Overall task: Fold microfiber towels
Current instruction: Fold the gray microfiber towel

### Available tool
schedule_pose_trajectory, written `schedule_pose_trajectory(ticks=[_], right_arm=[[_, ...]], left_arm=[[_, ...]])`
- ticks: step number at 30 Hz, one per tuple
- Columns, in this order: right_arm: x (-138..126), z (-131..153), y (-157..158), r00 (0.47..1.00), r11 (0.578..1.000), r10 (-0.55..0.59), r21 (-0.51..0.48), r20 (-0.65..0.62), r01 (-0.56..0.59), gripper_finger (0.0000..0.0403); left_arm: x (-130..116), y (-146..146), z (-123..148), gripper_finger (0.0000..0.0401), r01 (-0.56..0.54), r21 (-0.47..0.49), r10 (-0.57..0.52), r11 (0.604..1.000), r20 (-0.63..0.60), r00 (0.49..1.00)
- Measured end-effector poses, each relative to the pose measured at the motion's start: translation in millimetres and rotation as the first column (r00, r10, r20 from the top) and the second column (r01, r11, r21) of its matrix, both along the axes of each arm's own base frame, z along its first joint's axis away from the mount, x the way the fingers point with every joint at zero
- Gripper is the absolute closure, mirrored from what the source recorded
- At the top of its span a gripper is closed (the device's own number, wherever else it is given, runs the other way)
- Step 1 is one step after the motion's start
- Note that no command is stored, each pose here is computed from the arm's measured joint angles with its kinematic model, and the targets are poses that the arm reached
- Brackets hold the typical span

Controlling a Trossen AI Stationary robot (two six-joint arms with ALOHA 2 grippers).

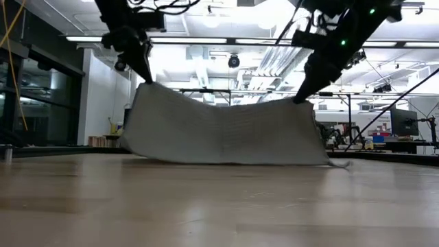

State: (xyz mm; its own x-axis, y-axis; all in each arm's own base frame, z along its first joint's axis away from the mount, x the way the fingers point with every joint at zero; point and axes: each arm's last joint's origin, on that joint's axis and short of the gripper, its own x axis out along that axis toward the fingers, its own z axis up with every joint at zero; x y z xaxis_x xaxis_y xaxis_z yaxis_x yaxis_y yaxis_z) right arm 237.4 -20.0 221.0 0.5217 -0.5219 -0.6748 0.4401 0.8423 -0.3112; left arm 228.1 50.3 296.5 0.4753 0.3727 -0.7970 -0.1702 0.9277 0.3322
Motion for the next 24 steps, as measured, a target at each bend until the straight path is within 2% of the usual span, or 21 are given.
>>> schedule_pose_trajectory(ticks=[6, 9, 12, 16, 21, 24], right_arm=[[-8, 12, 17, 0.997, 0.999, 0.037, 0.012, 0.06, -0.038, 0.0399], [-13, 17, 28, 0.994, 0.997, 0.062, 0.035, 0.095, -0.066, 0.0399], [-17, 22, 45, 0.984, 0.989, 0.134, 0.04, 0.122, -0.139, 0.0399], [-22, 27, 72, 0.947, 0.954, 0.26, 0.104, 0.187, -0.282, 0.0399], [-25, 41, 101, 0.896, 0.892, 0.334, 0.209, 0.292, -0.401, 0.0399], [-26, 54, 113, 0.865, 0.865, 0.365, 0.219, 0.345, -0.452, 0.0399]], left_arm=[[0, -10, 15, 0.0401, 0.022, -0.039, -0.021, 0.999, 0.016, 1.0], [-1, -26, 21, 0.0401, 0.07, -0.082, -0.069, 0.994, 0.014, 0.998], [-1, -45, 27, 0.0401, 0.118, -0.114, -0.116, 0.986, 0.022, 0.993], [-4, -70, 32, 0.0401, 0.179, -0.192, -0.174, 0.965, 0.039, 0.984], [-8, -98, 32, 0.0401, 0.25, -0.341, -0.242, 0.906, 0.065, 0.968], [-10, -111, 33, 0.0401, 0.29, -0.371, -0.281, 0.882, 0.08, 0.956]])
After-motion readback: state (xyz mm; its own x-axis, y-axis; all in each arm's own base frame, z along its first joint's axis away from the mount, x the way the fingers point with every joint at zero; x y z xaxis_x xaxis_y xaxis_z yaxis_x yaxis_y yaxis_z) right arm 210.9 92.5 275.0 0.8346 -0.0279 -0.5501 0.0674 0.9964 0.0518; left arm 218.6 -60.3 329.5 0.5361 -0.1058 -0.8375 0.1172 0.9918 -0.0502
